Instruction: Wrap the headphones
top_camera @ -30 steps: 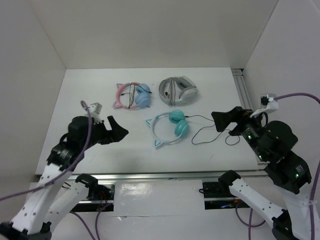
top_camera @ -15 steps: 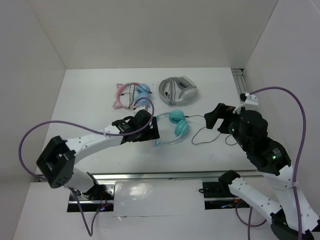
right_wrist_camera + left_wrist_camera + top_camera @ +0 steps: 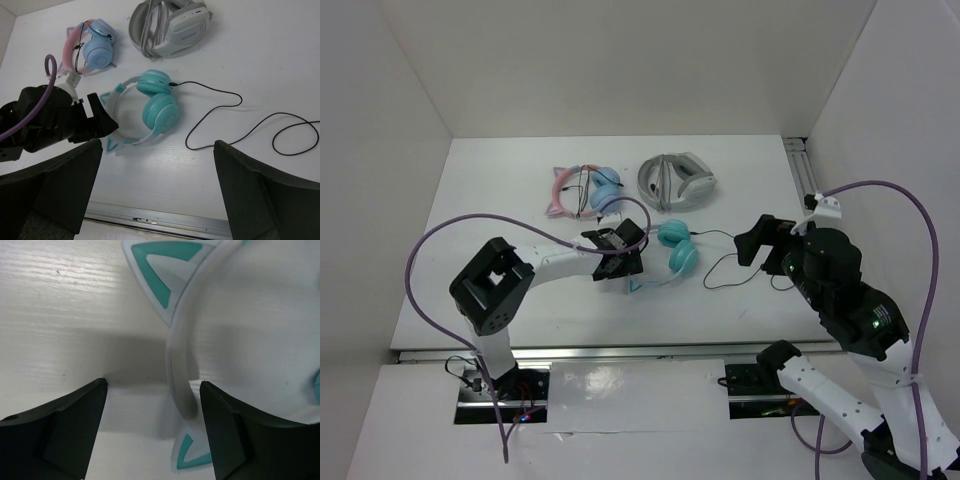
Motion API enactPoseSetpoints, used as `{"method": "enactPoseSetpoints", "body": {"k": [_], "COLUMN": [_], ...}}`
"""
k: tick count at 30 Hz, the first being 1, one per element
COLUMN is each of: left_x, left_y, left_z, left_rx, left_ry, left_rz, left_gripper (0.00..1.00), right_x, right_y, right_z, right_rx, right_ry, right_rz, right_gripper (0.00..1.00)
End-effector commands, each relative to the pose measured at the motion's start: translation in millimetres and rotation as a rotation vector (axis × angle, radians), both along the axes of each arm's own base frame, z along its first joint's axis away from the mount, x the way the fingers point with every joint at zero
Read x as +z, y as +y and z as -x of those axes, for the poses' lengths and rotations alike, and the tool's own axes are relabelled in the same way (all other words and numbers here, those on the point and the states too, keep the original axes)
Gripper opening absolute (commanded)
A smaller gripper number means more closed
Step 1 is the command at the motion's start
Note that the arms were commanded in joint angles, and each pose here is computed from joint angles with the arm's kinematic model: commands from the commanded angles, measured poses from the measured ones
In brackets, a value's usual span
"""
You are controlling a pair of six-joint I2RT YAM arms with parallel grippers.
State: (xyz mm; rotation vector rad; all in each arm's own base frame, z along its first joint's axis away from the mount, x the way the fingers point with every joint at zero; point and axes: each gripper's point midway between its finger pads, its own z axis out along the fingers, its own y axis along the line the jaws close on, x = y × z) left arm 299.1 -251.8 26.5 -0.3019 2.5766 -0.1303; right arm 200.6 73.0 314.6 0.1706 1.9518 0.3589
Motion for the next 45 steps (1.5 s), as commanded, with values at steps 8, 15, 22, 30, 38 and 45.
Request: {"method": "enactPoseSetpoints", "body": {"k": [8,15,22,30,38,45], "left_x": [-21.2,-33.8,-33.2,59.8,208.4,303.0], "left_y": [16.7,18.9,38.9,74.8,137.0,187.5], "left_z": [-5.8,12.9,23.1,39.9,66.7,92.8], "left_rx": [0.100,0.112,0.142,0.200,0.283,0.214], "left_ry": [0.058,0.100,0.093,-0.061,-0.269,-0.414], "left_rz": [-0.098,-0.107,-0.152,-0.279,-0.245,-0.109], "left_gripper": [0.60,0.36,0.00,0.00,0.00,0.00], "right_x": [8.3,22.8,24.4,26.2,4.0,-6.8], "right_y": [-6.2,-11.0,-2.9,36.5,63.4,86.4], "right_z": [3.5,8.3,9.9,10.9,7.9,-7.6], "right_rx": [-0.009,-0.015,0.028,0.223,0.293,0.347], "right_ry": [-0.030,-0.074,-0.075,-0.178,-0.232,-0.277], "right_rz": [0.009,-0.003,-0.021,-0.127,-0.314,-0.414], "right_gripper": [1.00,1.00,1.00,1.00,1.00,1.00]}}
